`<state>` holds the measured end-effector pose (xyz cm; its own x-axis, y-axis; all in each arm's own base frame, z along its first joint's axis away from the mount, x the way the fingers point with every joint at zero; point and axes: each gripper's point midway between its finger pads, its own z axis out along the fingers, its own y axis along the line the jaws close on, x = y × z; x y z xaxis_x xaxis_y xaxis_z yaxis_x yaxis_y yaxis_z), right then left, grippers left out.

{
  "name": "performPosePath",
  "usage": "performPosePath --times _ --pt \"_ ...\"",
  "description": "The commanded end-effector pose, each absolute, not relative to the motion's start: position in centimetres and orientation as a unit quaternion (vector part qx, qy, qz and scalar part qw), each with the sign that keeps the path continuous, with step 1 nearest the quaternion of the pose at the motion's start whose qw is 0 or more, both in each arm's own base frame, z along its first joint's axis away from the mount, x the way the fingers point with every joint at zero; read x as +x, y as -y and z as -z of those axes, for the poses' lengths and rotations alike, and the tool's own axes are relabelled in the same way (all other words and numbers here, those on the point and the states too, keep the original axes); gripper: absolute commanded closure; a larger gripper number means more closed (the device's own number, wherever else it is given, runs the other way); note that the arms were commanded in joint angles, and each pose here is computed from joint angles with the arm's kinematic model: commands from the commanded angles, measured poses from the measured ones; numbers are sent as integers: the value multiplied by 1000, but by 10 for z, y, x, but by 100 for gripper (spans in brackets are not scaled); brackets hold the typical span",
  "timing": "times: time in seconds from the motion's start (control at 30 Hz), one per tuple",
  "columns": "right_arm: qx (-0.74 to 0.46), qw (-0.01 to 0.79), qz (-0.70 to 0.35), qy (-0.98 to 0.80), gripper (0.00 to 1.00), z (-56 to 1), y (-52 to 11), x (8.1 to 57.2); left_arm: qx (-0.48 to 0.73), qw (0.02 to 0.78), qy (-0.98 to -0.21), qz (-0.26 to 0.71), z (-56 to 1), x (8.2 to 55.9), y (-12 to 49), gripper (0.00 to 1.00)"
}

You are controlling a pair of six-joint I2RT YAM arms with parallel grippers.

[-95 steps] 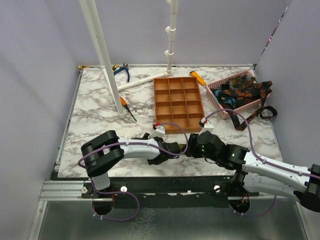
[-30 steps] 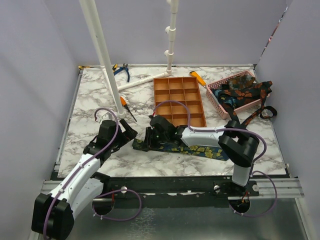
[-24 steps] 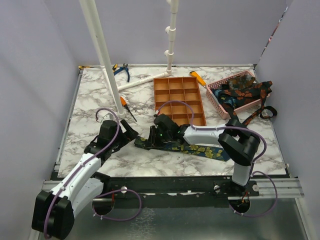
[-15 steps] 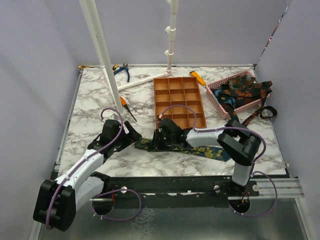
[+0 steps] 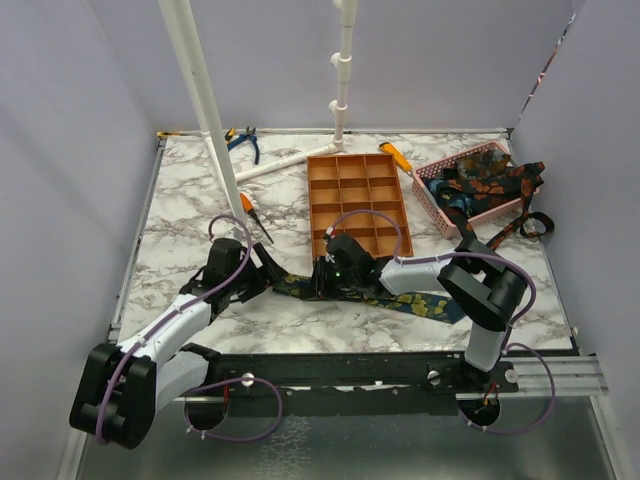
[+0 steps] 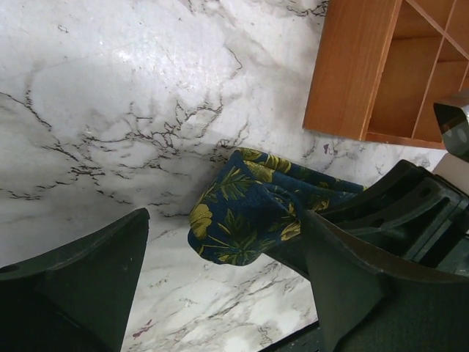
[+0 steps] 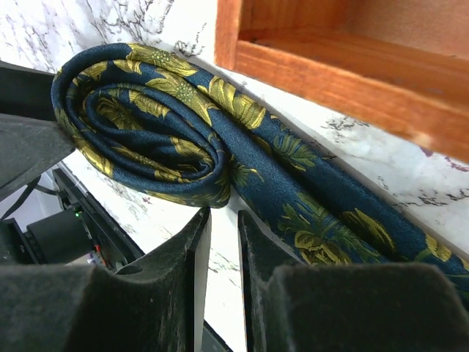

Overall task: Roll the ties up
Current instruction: Roll the tie at the center of the board.

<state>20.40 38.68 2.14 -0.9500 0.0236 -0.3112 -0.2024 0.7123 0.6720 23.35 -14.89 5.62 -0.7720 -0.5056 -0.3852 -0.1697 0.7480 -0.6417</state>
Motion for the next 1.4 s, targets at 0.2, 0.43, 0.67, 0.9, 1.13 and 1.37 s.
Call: performPosePath --times 0.2,0.43,0.67,0.9,1.13,1.37 --pt "-77 180 -393 -899 68 -57 -372 200 -201 309 -885 285 -55 244 140 16" --pt "-105 189 -404 -889 63 -80 -392 200 -206 325 -881 276 -57 246 134 16" --pt "-71 180 -330 -924 68 -46 -389 219 -200 317 -885 278 -54 242 136 16" --pt "-52 174 -300 -937 71 -23 -376 229 -195 314 -886 280 -54 242 138 15" --pt "-39 164 -300 -939 71 -12 -364 229 -189 307 -887 289 -52 242 142 14" --pt "-30 173 -361 -916 59 -35 -376 229 -188 294 -890 293 -47 241 145 14"
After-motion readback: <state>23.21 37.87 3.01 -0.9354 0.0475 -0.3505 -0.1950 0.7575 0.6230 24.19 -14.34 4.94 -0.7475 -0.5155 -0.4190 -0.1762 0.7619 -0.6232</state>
